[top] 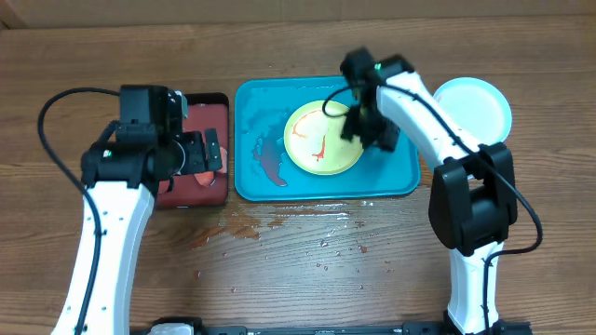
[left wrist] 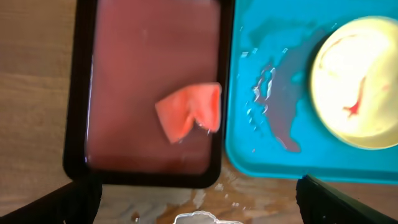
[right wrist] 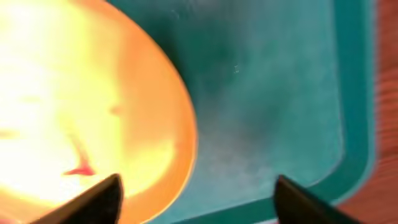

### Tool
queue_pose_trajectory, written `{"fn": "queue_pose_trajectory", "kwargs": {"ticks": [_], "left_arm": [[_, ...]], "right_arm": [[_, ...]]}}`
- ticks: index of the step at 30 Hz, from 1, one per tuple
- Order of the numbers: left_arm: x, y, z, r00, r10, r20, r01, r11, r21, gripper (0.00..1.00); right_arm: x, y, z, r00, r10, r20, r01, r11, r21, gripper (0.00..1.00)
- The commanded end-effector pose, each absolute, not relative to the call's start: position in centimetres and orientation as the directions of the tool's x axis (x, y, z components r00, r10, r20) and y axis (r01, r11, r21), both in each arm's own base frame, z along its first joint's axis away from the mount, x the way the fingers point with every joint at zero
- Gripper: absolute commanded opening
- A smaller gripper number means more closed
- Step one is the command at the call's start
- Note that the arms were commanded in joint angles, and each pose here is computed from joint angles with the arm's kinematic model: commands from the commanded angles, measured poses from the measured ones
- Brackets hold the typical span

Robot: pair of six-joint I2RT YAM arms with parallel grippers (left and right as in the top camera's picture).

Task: Clean dirty plates on tray and stack at the side
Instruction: 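Grasp the yellow plate rim with the right gripper and drag it left, then grasp the pink sponge in the black tray with the left gripper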

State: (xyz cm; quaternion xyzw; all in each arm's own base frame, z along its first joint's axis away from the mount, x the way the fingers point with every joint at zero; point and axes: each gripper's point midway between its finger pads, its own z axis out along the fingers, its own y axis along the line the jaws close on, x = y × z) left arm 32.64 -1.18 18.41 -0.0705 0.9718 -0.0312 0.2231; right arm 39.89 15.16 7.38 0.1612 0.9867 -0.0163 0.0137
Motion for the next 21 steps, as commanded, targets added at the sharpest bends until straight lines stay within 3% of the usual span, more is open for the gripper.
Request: {"fn": "queue_pose_trajectory", "kwargs": {"ticks": [1,4,9,16,21], "left_arm": [[32.5,-1.1,16.2,-0.926,-0.125,-0.357,-0.112,0.992,-0.055,1.00],[32.5,-1.0,15.0,-0.941,-0.117,-0.318,-0.108,0.993,-0.045,1.00],[32.9,-1.0,14.5,-0.947,-0.071,-0.314,-0.066,0.997,-0.029,1.00],[33.6,1.8,14.6,-0.938,-0.022,-0.346,-0.059,0.994,0.095,1.00],[34.1,3.2,13.7,-0.931,0.089,-0.353,0.042,0.989,0.139,1.00]], "right_arm": [[41.7,15.2,12.9,-0.948,0.285,-0.144,0.284,0.958,0.026,0.94],[41.6,15.2,16.4,-0.947,0.262,-0.184,0.257,0.965,0.052,1.00],[40.5,14.8,20.3,-0.943,0.240,-0.232,0.228,0.970,0.080,1.00],[38.5,14.0,23.3,-0.949,0.175,-0.261,0.160,0.984,0.078,1.00],[38.2,13.4,24.1,-0.947,0.149,-0.283,0.139,0.989,0.055,1.00]]}}
